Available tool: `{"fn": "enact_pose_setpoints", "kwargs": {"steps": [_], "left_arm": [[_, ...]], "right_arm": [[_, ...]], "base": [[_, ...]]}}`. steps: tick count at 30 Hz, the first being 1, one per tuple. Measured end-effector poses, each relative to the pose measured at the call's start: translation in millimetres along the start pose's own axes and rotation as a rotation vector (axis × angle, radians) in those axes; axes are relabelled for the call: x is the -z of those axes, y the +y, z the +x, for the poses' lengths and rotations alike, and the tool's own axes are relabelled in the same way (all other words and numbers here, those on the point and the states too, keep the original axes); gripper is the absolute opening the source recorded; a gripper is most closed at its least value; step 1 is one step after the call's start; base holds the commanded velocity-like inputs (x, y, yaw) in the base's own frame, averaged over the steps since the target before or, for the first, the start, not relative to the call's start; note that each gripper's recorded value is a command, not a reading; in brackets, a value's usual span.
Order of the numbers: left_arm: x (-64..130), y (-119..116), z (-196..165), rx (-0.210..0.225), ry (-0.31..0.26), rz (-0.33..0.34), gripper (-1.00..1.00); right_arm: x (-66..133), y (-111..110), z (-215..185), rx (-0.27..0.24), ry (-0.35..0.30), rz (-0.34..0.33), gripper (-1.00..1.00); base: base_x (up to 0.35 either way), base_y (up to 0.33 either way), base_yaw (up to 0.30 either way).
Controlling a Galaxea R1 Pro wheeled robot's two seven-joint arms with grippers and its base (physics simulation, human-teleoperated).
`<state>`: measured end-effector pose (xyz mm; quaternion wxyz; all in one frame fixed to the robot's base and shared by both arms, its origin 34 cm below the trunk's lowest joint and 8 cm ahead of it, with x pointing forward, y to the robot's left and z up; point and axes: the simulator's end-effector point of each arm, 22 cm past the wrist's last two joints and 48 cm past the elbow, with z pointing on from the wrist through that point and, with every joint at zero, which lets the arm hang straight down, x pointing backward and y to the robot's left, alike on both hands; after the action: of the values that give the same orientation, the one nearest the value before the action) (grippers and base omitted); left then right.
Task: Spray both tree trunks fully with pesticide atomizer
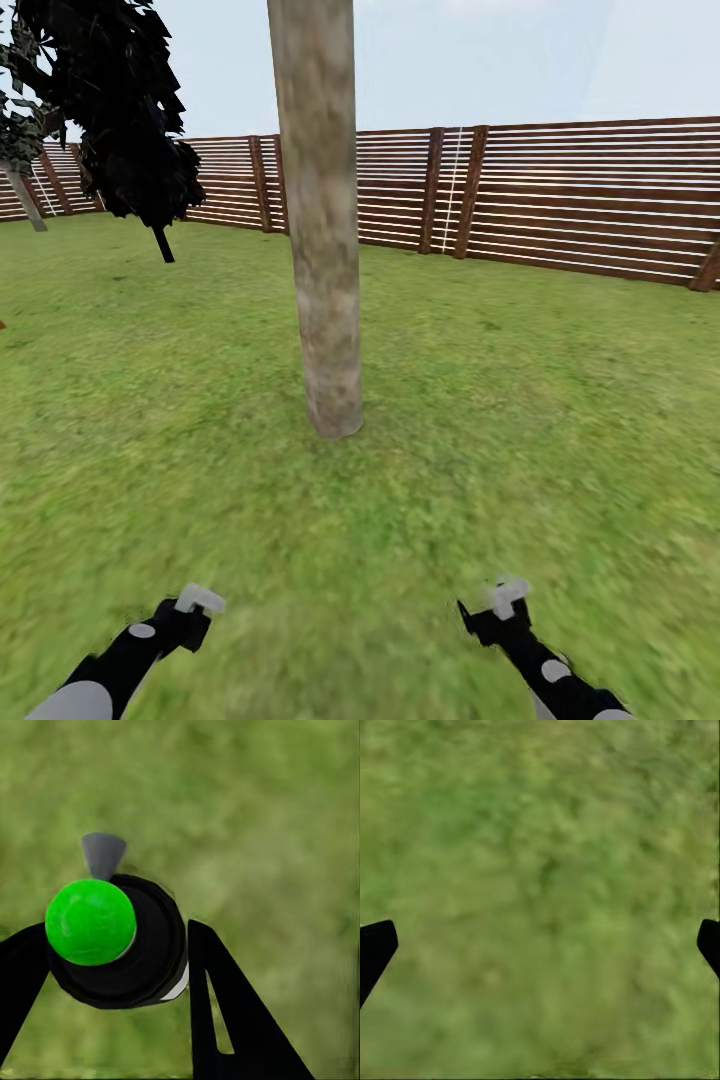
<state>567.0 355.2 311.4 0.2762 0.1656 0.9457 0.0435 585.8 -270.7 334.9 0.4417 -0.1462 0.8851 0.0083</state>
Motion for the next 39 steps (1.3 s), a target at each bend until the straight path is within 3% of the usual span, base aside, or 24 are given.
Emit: {"fn": "enact_pose_setpoints", "kwargs": {"steps": [1,2,3,6,8,12,17,19,29,39], "left_arm": [[-0.4,0,4,0.028,0.006,-0.011,-1.0],[-0.7,0,11,0.083,0.016,-0.022,-1.0],[-0.6,0,15,0.12,0.026,-0.028,-1.0],[-0.1,-2,31,0.203,0.079,-0.033,-1.0],[-0.7,-9,31,0.22,0.087,-0.025,-1.0],[-4.1,-35,23,0.222,0.09,0.007,-1.0],[-4.7,-43,14,0.241,0.124,0.009,-1.0],[-5.4,-49,5,0.238,0.116,0.012,-1.0],[-5.0,-43,-5,0.229,0.1,-0.019,-1.0],[-4.5,-39,-8,0.236,0.091,-0.028,-1.0]], "right_arm": [[5.9,-13,7,-0.016,-0.011,0.071,1.0],[18.0,-24,19,-0.04,-0.029,0.151,1.0],[26.0,-28,27,-0.051,-0.038,0.184,1.0],[47.8,-30,55,-0.068,-0.033,0.232,1.0],[52.3,-30,61,-0.07,-0.029,0.239,1.0],[54.6,-33,64,-0.073,-0.025,0.26,1.0],[64.4,-59,68,-0.081,-0.017,0.394,1.0],[65.7,-61,68,-0.081,-0.016,0.408,1.0],[69.8,-51,85,-0.089,0.026,0.397,1.0],[69.5,-49,85,-0.088,0.025,0.394,1.0]], "base": [[0.0,0.0,0.0],[0.0,0.0,0.0],[0.0,0.0,0.0],[0.0,0.0,0.0],[0.003,0.0,0.0],[0.23,-0.016,0.0],[0.298,-0.163,0.0],[0.292,-0.2,0.0],[0.248,-0.242,-0.015],[0.322,-0.04,-0.226]]}}
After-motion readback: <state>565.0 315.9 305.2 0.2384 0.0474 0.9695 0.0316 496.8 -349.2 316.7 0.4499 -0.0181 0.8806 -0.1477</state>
